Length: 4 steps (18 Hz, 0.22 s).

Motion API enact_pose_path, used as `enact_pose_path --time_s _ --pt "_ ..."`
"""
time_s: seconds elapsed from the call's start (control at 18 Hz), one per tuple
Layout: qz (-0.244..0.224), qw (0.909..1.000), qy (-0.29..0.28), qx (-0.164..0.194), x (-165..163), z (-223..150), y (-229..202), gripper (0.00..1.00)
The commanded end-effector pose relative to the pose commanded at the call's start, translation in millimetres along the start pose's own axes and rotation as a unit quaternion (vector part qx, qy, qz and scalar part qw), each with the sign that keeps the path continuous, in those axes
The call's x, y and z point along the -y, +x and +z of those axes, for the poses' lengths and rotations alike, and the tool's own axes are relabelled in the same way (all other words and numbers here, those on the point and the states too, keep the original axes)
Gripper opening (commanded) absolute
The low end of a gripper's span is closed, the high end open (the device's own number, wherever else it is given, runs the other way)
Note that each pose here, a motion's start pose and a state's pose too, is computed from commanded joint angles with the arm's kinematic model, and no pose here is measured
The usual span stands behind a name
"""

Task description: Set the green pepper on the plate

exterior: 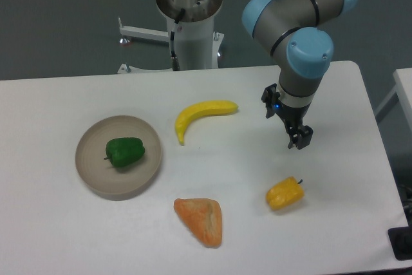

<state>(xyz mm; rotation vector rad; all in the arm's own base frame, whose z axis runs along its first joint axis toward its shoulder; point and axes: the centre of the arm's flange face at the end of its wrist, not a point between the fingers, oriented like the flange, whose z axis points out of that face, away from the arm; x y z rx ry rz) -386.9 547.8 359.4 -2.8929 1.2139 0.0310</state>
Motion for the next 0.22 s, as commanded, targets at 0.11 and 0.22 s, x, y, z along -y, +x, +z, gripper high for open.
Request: enact_pose_path --time_s 0.11,0.22 --pt "0.0 1.0 0.001 0.0 0.2 0.0 0.0 1.0" --pt "0.0 1.0 0.001 0.0 0.2 0.0 0.0 1.0"
